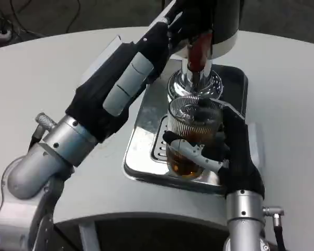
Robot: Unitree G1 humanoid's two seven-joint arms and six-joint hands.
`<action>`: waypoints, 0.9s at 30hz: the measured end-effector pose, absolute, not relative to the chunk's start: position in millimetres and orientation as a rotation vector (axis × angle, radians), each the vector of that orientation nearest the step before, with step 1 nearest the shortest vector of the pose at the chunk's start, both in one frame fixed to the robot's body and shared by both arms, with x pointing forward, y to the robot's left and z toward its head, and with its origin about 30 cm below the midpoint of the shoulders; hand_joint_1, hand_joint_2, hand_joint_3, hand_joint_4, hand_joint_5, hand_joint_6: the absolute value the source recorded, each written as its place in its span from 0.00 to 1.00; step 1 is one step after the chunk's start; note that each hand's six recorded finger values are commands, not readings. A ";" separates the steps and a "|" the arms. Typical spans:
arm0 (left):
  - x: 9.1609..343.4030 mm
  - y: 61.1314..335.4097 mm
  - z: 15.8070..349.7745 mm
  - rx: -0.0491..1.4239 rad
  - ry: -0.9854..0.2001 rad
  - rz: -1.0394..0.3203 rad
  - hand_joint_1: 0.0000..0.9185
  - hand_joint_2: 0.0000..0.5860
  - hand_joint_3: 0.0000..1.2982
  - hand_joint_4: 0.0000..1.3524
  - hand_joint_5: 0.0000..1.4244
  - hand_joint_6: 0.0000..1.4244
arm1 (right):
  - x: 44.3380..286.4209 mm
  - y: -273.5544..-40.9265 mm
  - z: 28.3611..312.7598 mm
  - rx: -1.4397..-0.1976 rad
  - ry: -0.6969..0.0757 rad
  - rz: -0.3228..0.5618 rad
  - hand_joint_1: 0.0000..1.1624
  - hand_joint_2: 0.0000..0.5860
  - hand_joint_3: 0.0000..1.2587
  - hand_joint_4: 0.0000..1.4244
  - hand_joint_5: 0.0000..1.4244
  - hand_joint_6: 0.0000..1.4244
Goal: Grasp the cup under the faucet to collect the drink, then remove the cup.
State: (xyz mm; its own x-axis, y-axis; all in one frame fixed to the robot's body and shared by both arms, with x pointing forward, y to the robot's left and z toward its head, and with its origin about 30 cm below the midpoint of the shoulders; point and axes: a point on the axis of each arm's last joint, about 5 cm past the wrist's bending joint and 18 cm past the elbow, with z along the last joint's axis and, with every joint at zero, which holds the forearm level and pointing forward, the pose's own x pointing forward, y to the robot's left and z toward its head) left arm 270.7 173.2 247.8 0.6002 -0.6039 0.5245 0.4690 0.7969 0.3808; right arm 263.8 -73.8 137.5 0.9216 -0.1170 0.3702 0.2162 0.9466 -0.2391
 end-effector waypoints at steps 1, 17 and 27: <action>269.1 174.4 247.3 0.217 -0.685 -0.619 0.00 0.21 0.00 0.00 0.03 0.00 | 263.3 -74.2 137.5 -0.281 -0.360 -0.173 0.74 0.29 0.53 0.52 0.60 0.55; 230.0 209.9 244.0 0.366 -0.773 -0.467 0.00 0.21 0.00 0.00 0.03 0.00 | 245.1 -79.4 140.3 -0.281 -0.387 -0.133 0.74 0.29 0.53 0.52 0.61 0.56; 216.1 227.4 239.6 0.506 -0.786 -0.463 0.00 0.21 0.00 0.00 0.04 0.01 | 228.5 -91.4 144.3 -0.298 -0.412 -0.090 0.74 0.29 0.54 0.52 0.61 0.56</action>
State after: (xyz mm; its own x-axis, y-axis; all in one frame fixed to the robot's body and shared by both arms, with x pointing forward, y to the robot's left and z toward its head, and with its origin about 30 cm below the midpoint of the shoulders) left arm 216.1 227.4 239.6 0.6204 -0.5651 0.5439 0.2026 0.7854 0.5849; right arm 228.5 -91.4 144.3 0.9131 -0.0259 0.4069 0.1460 0.9526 -0.2670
